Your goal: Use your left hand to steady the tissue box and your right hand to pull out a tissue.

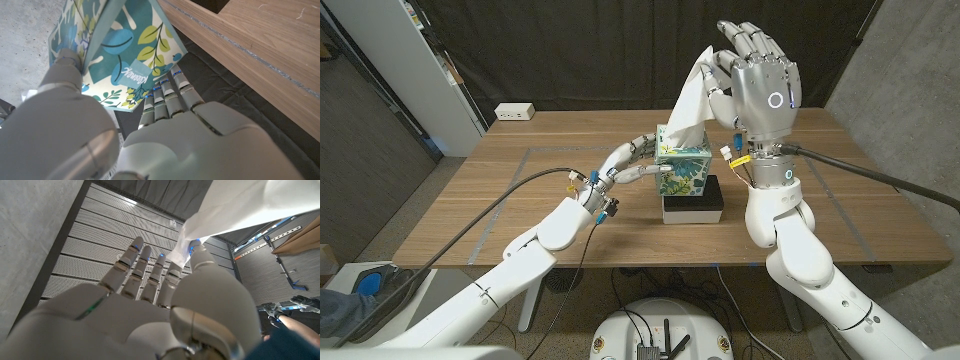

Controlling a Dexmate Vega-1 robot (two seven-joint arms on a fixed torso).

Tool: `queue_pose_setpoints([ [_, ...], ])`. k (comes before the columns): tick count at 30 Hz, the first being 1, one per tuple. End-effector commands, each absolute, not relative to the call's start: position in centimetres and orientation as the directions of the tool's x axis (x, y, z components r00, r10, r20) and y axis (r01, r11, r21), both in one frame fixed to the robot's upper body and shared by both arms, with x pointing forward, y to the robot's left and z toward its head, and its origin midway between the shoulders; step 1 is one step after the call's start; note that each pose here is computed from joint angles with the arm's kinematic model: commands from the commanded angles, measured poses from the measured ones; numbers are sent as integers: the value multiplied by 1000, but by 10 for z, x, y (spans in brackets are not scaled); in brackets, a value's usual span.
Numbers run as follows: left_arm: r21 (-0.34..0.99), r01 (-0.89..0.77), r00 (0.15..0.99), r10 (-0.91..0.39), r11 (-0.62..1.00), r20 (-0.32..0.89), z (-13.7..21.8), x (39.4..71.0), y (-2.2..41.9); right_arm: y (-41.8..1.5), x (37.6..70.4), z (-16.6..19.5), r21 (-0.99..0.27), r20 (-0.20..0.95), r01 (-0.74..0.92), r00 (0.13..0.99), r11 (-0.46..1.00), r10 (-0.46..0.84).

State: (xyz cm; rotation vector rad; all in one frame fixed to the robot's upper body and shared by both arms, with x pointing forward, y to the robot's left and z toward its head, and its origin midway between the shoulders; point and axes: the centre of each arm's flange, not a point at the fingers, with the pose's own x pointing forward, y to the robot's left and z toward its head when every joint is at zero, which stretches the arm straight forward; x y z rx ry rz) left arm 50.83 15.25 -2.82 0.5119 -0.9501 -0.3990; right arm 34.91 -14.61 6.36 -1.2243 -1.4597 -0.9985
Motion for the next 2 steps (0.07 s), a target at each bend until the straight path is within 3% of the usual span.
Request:
queue_pose_setpoints([
  [1, 578, 103, 521, -539, 809, 662, -28, 512, 151, -149, 351, 64, 17, 979, 984, -53, 178, 197],
  [2, 576, 100, 522, -536, 811, 664, -28, 511, 151, -149, 351, 64, 13, 979, 985, -48, 173, 198],
])
